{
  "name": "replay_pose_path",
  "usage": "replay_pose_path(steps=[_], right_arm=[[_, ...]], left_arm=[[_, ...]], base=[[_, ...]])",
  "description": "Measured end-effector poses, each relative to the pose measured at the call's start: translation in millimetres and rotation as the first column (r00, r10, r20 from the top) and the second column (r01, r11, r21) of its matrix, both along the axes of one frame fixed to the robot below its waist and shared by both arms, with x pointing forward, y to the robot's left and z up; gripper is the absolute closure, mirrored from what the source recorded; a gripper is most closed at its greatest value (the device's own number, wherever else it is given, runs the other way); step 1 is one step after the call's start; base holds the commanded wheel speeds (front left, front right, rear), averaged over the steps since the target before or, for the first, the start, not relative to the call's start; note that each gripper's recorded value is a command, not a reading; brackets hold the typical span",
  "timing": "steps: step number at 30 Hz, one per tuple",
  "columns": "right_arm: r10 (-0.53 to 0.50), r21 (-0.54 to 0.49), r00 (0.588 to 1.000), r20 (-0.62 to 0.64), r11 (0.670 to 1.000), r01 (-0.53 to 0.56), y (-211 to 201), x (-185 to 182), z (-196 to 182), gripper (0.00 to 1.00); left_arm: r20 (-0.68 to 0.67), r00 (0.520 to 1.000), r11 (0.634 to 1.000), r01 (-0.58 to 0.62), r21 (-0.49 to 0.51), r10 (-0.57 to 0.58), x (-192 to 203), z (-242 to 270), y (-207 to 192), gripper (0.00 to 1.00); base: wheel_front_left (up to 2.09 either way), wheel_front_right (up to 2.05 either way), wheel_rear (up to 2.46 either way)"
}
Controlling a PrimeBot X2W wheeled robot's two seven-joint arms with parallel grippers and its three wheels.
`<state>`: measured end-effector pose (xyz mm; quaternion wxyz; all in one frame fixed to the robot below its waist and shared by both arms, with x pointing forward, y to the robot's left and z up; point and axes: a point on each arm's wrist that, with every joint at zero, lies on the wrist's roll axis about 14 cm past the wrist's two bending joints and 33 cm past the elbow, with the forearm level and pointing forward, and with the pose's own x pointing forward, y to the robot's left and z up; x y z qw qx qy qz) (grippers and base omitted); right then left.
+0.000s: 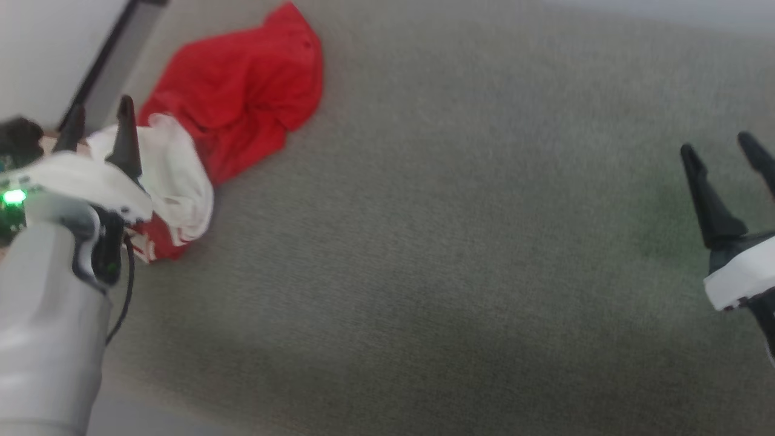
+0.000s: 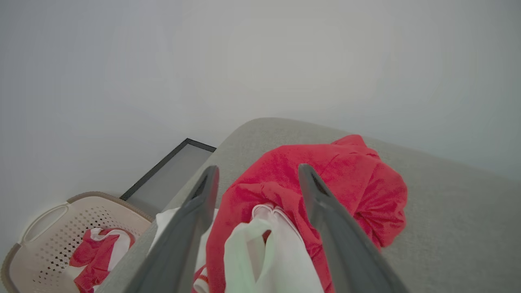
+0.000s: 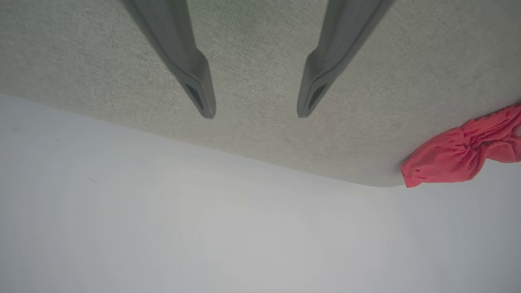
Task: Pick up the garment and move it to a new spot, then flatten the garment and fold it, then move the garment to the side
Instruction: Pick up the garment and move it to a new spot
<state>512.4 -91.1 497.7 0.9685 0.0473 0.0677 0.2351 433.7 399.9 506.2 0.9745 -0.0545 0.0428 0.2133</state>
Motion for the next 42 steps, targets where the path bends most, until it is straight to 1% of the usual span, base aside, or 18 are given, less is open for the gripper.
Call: replay_pose_path(steps=[4,8,12,13,15,16,17,19,22,23,24,26,31,35,38,42], right_arm=[[-0.019,-0.014,0.999,-0.033,1.000,0.019,-11.8,13.0,-21.8,0.00],[-0.038,-0.027,0.997,-0.068,0.999,0.037,-22.1,21.7,-43.3,0.00],[-0.058,-0.043,0.993,-0.101,0.998,0.054,-31.7,25.5,-61.1,0.00],[-0.062,-0.047,0.992,-0.108,0.997,0.057,-34.0,25.7,-64.7,0.00],[-0.067,-0.054,0.991,-0.116,0.997,0.061,-37.3,26.1,-69.0,0.00],[-0.073,-0.061,0.990,-0.121,0.996,0.066,-40.5,26.9,-71.7,0.00],[-0.073,-0.064,0.989,-0.125,0.996,0.066,-41.2,27.2,-73.1,0.00],[-0.076,-0.065,0.989,-0.128,0.996,0.068,-42.0,27.6,-74.2,0.00],[-0.078,-0.064,0.989,-0.122,0.995,0.071,-42.6,29.0,-71.9,0.00],[-0.080,-0.063,0.989,-0.122,0.995,0.073,-42.6,29.3,-71.1,0.00],[-0.082,-0.061,0.990,-0.119,0.995,0.075,-42.8,29.7,-69.5,0.00],[-0.088,-0.058,0.990,-0.112,0.995,0.082,-43.9,30.0,-65.9,0.00],[-0.122,-0.026,0.990,-0.075,0.992,0.120,-48.8,29.5,-49.4,0.00],[-0.154,0.005,0.987,-0.048,0.988,0.154,-52.8,24.2,-33.5,0.00],[-0.175,0.026,0.984,-0.033,0.984,0.176,-55.3,17.0,-21.9,0.00],[-0.191,0.046,0.981,0.001,0.980,0.191,-55.9,6.8,-2.8,0.00]], left_arm=[[-0.156,0.988,0.998,-0.002,-0.064,-0.008,28.8,-43.9,-1.5,0.00],[-0.310,0.951,0.987,-0.039,-0.155,-0.011,43.2,-91.0,-5.5,0.00],[-0.467,0.883,0.968,-0.077,-0.239,-0.045,45.3,-136.0,-17.9,0.00],[-0.496,0.867,0.960,-0.105,-0.260,-0.039,44.9,-143.5,-18.1,0.00],[-0.563,0.824,0.947,-0.129,-0.293,-0.062,46.1,-153.9,-20.9,0.00],[-0.609,0.791,0.930,-0.172,-0.326,-0.067,46.4,-160.6,-23.0,0.00],[-0.631,0.772,0.926,-0.179,-0.333,-0.078,47.1,-162.1,-24.3,0.00],[-0.656,0.751,0.916,-0.201,-0.346,-0.083,46.5,-163.7,-25.2,0.00],[-0.660,0.747,0.906,-0.221,-0.361,-0.080,46.4,-163.9,-25.3,0.00],[-0.655,0.752,0.906,-0.223,-0.360,-0.075,46.5,-163.2,-24.4,0.57],[-0.646,0.760,0.911,-0.215,-0.352,-0.071,47.2,-161.9,-23.6,1.00],[-0.628,0.776,0.919,-0.200,-0.339,-0.063,47.1,-158.0,-20.5,1.00],[-0.581,0.813,0.964,-0.120,-0.238,-0.042,48.8,-133.5,-8.8,1.00],[-0.496,0.868,0.989,-0.047,-0.143,-0.031,55.6,-93.2,4.6,1.00],[-0.422,0.906,0.997,0.012,-0.080,-0.045,61.4,-58.7,8.4,1.00],[-0.318,0.946,0.997,0.070,-0.012,-0.070,68.0,-8.2,11.1,1.00]], base=[[0.00,0.00,0.00],[0.00,0.00,0.00],[0.00,0.00,0.00],[0.00,0.00,0.00],[0.00,0.00,0.00],[0.00,0.00,0.00],[0.00,0.00,0.00],[0.00,0.00,0.00],[0.00,0.00,0.00],[0.00,0.00,0.00],[0.00,0.00,0.00],[0.00,0.00,0.00],[0.00,0.00,0.00],[0.00,0.00,0.00],[0.00,0.00,0.00],[0.00,0.00,0.00]])
